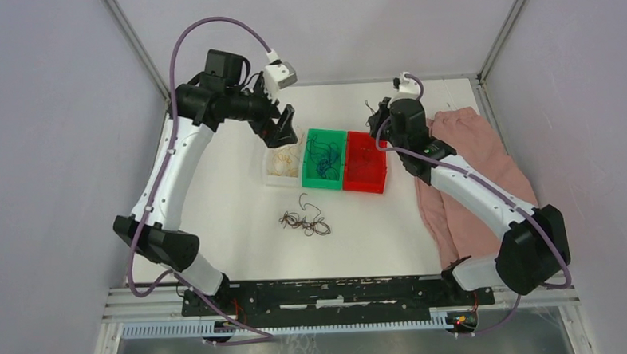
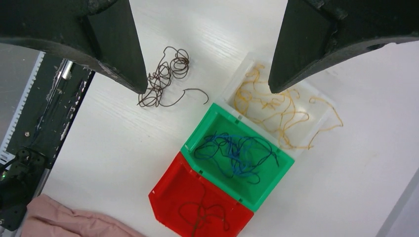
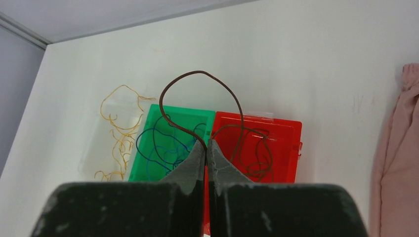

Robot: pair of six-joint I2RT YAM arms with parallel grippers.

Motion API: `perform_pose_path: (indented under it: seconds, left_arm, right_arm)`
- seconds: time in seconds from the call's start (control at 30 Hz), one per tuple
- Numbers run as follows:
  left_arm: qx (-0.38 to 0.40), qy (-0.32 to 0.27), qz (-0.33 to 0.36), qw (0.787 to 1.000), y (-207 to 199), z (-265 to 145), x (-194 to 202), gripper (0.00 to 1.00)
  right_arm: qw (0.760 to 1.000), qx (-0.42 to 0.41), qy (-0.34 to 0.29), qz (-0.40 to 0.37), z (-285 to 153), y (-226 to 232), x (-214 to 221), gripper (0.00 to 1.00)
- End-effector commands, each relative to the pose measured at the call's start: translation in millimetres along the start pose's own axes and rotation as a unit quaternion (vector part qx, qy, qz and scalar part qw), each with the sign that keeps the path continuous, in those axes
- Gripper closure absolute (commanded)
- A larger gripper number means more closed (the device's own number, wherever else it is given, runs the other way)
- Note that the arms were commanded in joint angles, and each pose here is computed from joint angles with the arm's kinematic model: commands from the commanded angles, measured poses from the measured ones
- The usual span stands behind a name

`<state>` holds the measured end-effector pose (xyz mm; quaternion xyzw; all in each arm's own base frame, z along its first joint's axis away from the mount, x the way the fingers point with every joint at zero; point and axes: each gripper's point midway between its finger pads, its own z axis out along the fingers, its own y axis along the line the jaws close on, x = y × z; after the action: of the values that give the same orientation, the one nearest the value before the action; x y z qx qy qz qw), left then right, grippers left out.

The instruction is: Untangle the cables

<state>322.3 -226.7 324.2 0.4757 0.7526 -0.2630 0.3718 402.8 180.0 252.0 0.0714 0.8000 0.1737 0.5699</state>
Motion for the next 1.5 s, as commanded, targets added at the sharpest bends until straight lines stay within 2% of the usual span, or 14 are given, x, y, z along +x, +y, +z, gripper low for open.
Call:
perform_pose_path:
  seconds: [0.0,0.5,0.7,0.73,0.9,1.0,1.17,1.27,1.37,1.47]
  left_arm:
    - [-0.021,-0.012,-0.01,1.0,-7,-31,7,0.01]
    - [-0.067,-0.026,-0.002,0.997,-6,-58,10,0.01]
    - [-0.091,-0.025,-0.015,0.995,0,-63,12,0.01]
    - [-0.097,-0.023,-0.018,0.995,3,-63,13,0.01]
    - [-0.108,-0.031,-0.018,0.993,6,-70,9,0.01]
    - [-0.113,-0.039,-0.009,0.993,5,-73,8,0.01]
    - [-0.12,-0.039,0.001,0.992,5,-74,15,0.01]
    - [-0.12,-0.03,0.0,0.992,6,-71,22,0.01]
    - [-0.121,-0.03,0.004,0.992,5,-73,24,0.01]
    - [-0.12,-0.026,0.008,0.992,4,-73,28,0.01]
  right_arm:
    - [1.0,-0.012,-0.017,0.018,9,12,-13,0.99]
    - [0.988,0.043,0.136,-0.05,50,-18,113,0.99]
    - [0.978,0.08,0.175,-0.079,54,-33,138,0.99]
    - [0.977,0.085,0.179,-0.081,53,-35,141,0.95]
    - [0.976,0.084,0.181,-0.082,47,-33,133,0.62]
    - [0.979,0.074,0.17,-0.083,40,-25,114,0.5]
    - [0.985,0.047,0.145,-0.083,19,-10,79,0.42]
    - [0.985,0.041,0.142,-0.084,9,-9,72,0.38]
    - [0.984,0.022,0.151,-0.095,0,0,73,0.37]
    - [0.978,-0.031,0.153,-0.136,-19,30,83,0.39]
